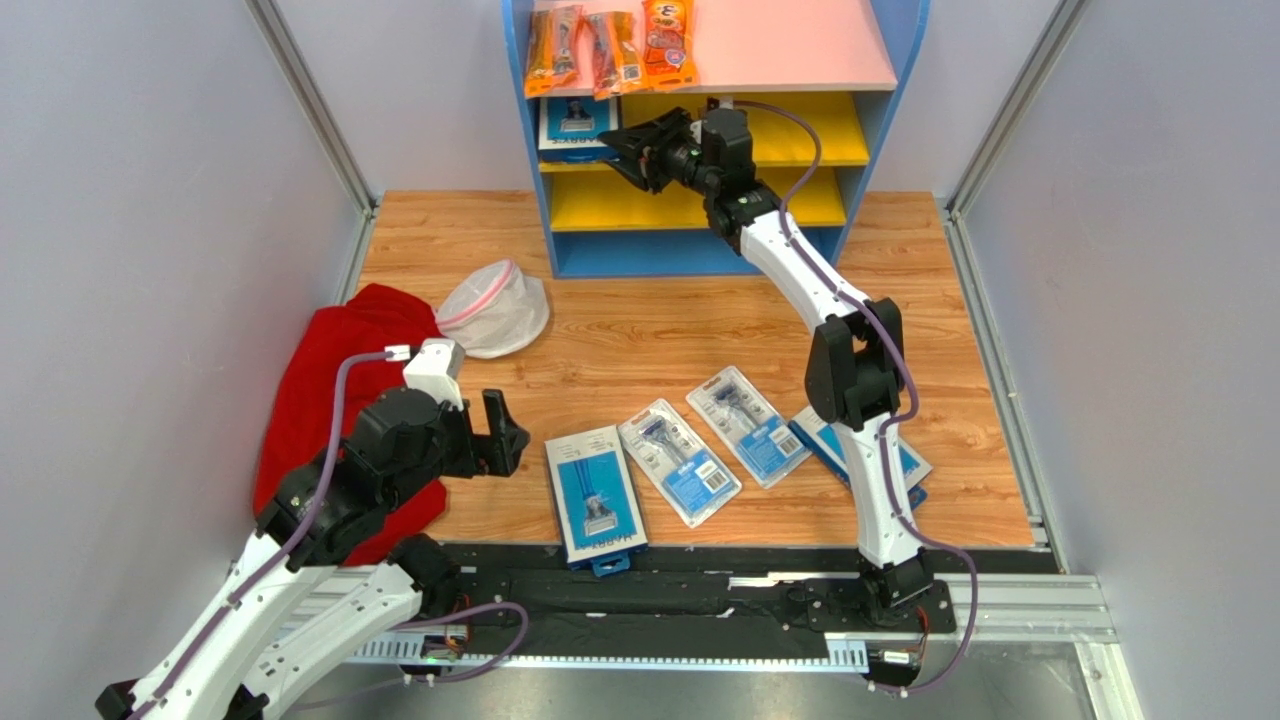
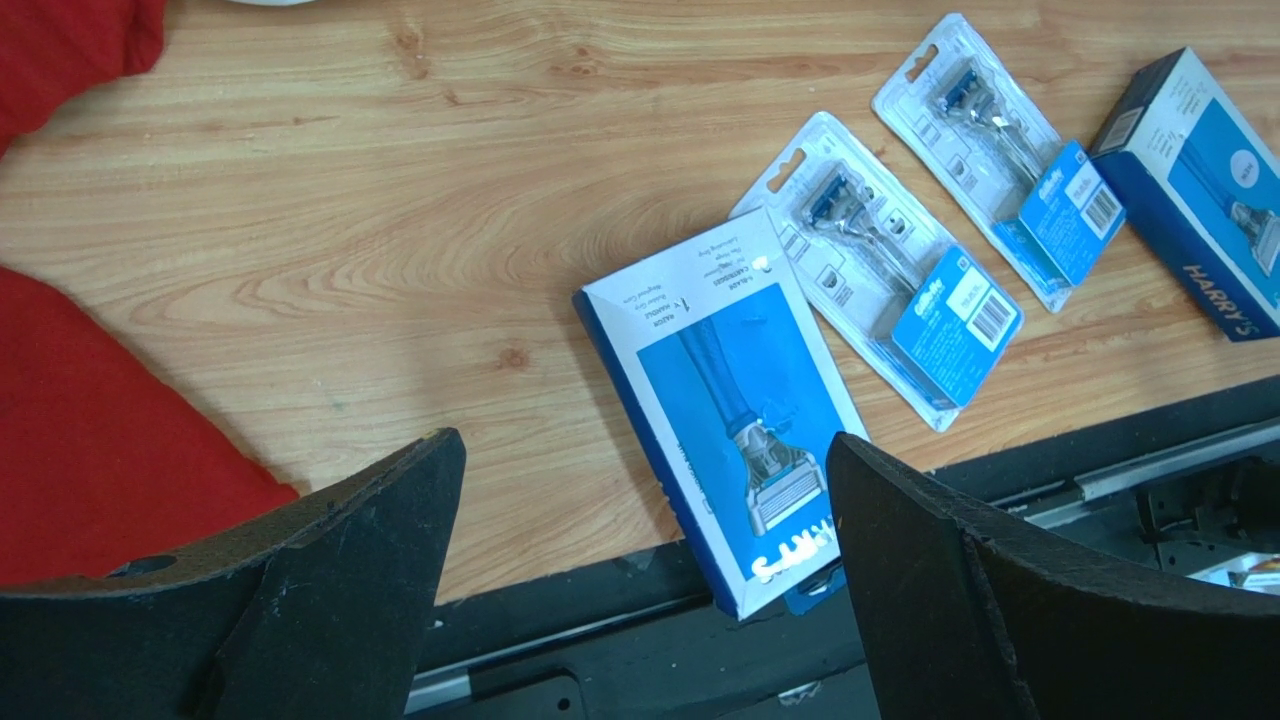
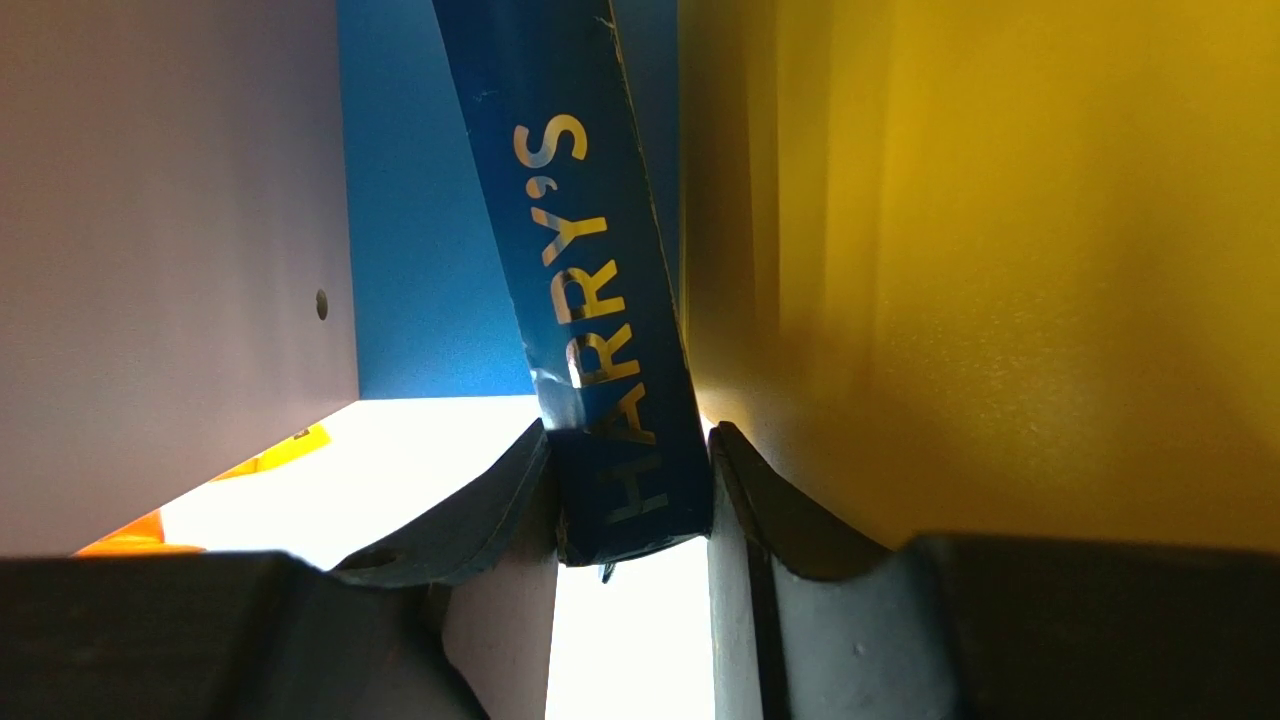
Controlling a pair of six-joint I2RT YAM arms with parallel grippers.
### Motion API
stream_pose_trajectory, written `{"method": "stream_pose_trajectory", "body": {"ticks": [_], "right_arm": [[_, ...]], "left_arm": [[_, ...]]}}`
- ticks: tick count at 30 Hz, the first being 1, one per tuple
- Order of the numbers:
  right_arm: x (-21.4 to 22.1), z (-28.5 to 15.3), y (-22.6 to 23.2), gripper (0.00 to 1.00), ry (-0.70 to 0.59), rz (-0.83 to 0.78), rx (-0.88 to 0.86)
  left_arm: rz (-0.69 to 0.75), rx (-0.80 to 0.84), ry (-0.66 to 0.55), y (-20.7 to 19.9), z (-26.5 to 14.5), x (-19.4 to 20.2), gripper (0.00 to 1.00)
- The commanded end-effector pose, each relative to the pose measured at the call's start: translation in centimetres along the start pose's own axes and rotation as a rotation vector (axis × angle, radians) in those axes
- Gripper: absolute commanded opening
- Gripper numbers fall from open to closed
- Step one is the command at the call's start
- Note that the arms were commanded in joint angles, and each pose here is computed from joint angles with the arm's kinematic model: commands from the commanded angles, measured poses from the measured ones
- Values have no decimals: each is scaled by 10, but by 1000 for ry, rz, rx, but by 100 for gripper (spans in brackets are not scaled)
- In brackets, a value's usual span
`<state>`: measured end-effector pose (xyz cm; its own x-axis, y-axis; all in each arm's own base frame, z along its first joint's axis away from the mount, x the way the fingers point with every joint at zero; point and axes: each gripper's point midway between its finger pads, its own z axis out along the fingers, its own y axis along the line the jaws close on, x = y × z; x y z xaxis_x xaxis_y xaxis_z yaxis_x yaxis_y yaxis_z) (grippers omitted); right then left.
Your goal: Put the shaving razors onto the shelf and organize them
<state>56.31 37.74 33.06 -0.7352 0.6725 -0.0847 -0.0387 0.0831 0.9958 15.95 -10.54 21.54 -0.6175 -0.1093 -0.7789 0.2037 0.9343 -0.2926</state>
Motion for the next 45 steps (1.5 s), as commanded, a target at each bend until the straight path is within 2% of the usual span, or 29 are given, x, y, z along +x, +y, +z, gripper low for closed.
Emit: {"method": "stream_pose_trajectory", "body": {"ticks": [1, 3, 9, 18, 35, 37, 43, 45], "right_arm": [[2, -2, 24, 36, -9, -22, -43], [3, -4, 23, 43, -8, -32, -22], [10, -11, 17, 54, 15, -64, 19], [13, -27, -8, 61, 10, -100, 101], [23, -41, -9, 64, 37, -122, 108], [24, -44, -21, 64, 38, -111, 124], [23, -53, 0, 62, 12, -113, 35], [24, -52, 9, 58, 17, -114, 2]], "left_arm": [[9, 30, -21, -6, 1, -6, 99], [9, 32, -19, -6, 1, -5, 99], [12, 44, -16, -8, 1, -5, 99], [12, 55, -11, -10, 2, -4, 99], [19, 62, 1, -13, 4, -2, 99], [20, 62, 2, -12, 4, -2, 99], [18, 64, 2, -13, 4, -2, 98], [20, 64, 3, -13, 4, -2, 98]]}}
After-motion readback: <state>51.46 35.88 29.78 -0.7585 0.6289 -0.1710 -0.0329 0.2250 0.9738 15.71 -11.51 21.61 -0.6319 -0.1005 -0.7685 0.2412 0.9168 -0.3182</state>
